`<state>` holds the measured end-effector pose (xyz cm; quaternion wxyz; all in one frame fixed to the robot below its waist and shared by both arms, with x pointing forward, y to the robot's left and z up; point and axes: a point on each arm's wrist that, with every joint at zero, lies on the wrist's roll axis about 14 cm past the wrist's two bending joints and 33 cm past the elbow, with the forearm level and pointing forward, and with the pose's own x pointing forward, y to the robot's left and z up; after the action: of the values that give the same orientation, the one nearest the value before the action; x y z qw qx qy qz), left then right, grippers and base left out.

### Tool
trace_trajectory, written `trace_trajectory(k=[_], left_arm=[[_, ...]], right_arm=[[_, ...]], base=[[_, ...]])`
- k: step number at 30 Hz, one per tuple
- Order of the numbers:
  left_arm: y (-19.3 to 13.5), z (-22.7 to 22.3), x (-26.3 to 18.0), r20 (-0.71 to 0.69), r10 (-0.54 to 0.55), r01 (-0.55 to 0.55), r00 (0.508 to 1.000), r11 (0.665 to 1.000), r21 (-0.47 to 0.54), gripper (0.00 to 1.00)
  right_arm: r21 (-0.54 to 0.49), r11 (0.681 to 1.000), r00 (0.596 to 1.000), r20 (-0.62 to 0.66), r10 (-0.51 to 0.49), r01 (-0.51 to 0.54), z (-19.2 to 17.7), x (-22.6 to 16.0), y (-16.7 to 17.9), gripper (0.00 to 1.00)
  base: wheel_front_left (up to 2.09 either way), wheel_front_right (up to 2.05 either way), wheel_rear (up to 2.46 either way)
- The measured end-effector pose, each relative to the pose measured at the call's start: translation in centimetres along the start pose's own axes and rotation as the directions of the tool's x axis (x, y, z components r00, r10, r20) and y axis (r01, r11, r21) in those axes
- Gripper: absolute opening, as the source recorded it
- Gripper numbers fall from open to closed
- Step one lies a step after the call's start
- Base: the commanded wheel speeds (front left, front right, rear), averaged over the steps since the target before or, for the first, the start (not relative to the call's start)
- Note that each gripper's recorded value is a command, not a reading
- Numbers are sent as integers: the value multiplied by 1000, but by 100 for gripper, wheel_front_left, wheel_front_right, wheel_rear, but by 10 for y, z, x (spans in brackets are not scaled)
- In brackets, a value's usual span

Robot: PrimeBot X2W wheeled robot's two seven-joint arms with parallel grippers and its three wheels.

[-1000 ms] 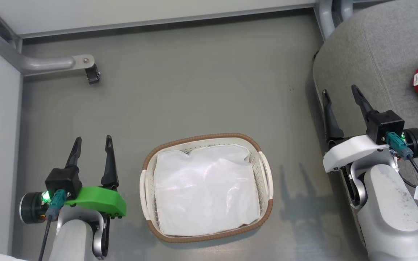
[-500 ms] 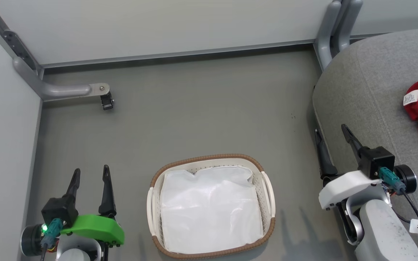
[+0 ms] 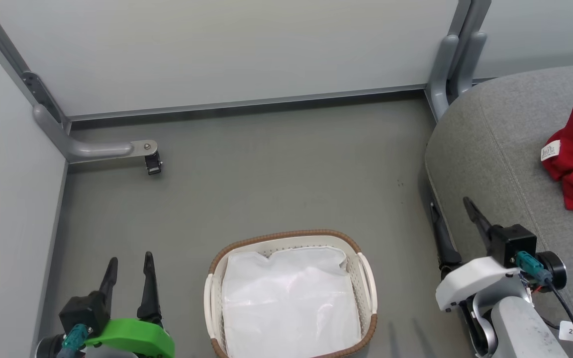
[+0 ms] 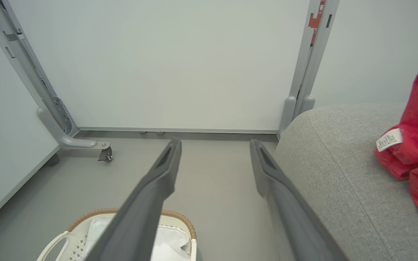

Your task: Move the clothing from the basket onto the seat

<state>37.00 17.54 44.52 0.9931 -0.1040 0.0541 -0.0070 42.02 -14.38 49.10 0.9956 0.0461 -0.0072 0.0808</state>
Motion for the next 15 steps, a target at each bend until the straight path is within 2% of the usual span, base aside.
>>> trace_trajectory(k=[6,15], left_arm=[[1,-18,-6,-56,8,-8,998,1000,-9,0],[9,-17,-5,-75,53,-64,996,985,-161,0]], right_arm=[[20,1000,997,-82,-10,11,-26,-12,1,0],[184,979,993,-98,-66,83,-27,-15,-10,0]], base=[[0,0,0],[0,0,0]])
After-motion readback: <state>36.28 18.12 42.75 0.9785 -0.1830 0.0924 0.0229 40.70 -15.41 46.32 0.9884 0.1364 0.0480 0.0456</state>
